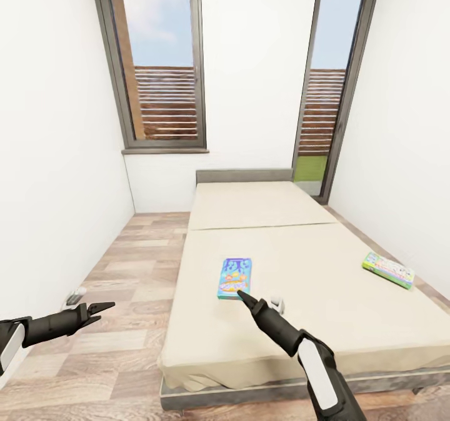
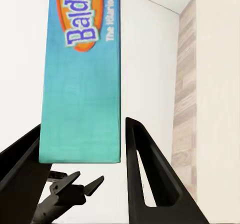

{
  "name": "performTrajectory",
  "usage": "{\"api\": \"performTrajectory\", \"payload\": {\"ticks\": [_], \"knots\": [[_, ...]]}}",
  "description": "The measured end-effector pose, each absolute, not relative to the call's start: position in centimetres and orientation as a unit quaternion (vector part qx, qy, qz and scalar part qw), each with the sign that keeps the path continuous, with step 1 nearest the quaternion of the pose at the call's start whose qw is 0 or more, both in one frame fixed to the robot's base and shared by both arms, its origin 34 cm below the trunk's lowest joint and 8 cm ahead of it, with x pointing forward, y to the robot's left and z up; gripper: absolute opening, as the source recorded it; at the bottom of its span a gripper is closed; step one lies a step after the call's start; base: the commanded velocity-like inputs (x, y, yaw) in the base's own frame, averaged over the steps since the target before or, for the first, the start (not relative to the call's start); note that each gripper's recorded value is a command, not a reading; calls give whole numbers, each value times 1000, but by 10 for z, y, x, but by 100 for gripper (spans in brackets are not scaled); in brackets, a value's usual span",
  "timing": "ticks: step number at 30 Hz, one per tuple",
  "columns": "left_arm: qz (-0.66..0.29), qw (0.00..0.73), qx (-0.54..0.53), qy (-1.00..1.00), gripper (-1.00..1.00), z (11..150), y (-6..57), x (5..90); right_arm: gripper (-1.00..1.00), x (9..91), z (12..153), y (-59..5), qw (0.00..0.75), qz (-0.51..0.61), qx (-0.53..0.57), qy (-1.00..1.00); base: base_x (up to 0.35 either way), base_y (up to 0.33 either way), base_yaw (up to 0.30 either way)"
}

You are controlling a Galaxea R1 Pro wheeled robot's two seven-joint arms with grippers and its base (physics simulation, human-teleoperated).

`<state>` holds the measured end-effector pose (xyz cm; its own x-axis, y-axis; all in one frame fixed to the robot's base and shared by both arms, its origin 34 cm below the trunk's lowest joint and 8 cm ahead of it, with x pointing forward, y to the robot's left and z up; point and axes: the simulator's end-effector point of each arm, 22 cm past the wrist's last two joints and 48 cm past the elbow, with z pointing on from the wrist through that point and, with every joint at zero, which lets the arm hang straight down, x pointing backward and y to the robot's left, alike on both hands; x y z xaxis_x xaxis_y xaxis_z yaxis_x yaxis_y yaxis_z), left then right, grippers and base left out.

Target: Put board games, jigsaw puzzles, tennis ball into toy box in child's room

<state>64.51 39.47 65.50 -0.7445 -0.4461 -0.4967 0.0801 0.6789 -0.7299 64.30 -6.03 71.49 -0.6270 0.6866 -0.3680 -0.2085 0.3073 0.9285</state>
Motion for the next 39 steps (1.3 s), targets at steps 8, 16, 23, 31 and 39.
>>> {"api": "performTrajectory", "payload": {"ticks": [8,16,23,31,39], "knots": [[-388,342,-107,849,100,673,395,648,-100,632,760,-46,351,622,161,682,0,0,0],[-396,340,-108,846,100,691,392,650,-100,634,801,-52,365,641,158,657,0,0,0],[-397,340,-108,846,100,705,392,652,-100,636,824,-52,373,641,148,654,0,0,0],[-404,347,-88,842,100,701,365,659,-100,634,808,-45,366,638,167,657,0,0,0],[-423,346,-80,834,100,708,336,664,-100,634,812,-49,361,637,176,657,0,0,0]]}}
